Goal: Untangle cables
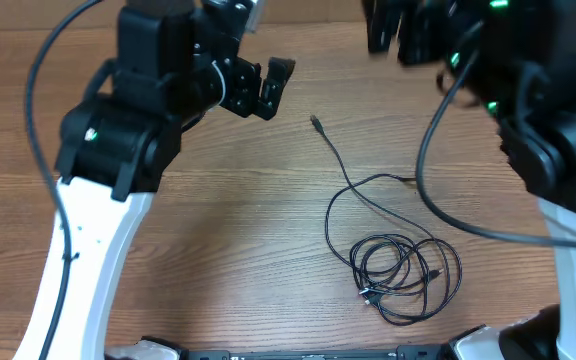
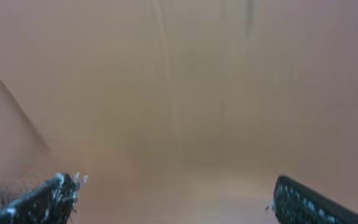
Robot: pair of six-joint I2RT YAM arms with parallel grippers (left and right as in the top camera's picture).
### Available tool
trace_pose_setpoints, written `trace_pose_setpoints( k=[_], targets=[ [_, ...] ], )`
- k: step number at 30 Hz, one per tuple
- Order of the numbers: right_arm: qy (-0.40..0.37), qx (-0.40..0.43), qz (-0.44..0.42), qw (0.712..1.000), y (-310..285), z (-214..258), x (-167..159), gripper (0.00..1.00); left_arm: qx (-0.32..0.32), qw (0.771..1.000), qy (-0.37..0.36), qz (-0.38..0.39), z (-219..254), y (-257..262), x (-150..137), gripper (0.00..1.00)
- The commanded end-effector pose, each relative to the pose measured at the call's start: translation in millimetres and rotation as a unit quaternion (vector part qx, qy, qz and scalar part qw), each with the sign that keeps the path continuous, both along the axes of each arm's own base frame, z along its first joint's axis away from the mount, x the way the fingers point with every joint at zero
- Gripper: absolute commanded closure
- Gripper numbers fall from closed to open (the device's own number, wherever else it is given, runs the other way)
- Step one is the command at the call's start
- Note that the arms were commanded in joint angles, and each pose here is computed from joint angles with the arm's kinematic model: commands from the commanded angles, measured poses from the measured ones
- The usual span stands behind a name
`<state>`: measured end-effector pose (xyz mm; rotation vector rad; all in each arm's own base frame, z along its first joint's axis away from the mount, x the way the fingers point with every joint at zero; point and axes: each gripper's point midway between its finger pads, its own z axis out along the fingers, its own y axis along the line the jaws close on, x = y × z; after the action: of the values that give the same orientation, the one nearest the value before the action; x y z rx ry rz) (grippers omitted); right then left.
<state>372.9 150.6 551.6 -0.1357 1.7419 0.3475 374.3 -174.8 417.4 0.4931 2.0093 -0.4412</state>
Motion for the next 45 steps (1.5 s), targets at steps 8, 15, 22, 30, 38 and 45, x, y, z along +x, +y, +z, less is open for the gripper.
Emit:
trace_pose_setpoints(
  k=[8,15,22,30,38,45],
  targets=[
    [-0.153,-0.032,-0.041,0.987,-45,72,-63,0.02,-0.025,0.999,-0.002,0.022,22,12,-23,0.00],
    [-0.172,-0.035,-0.108,0.979,-93,-20,-114,0.00,-0.020,0.999,0.011,0.023,16,14,-26,0.00],
    [-0.147,0.037,-0.166,0.974,-135,-96,-160,0.00,-0.013,0.999,0.030,0.023,7,15,-30,0.00],
    [0.180,0.127,-0.261,0.940,-135,-255,-150,0.02,-0.011,0.999,0.035,0.023,5,16,-32,0.00],
    [0.381,0.102,-0.376,0.838,-126,-366,-144,0.00,0.001,0.999,0.047,0.020,-2,17,-36,0.00],
    [0.483,0.083,-0.423,0.762,-110,-433,-147,0.20,0.011,0.998,0.052,0.015,-6,18,-38,0.00]
  ],
)
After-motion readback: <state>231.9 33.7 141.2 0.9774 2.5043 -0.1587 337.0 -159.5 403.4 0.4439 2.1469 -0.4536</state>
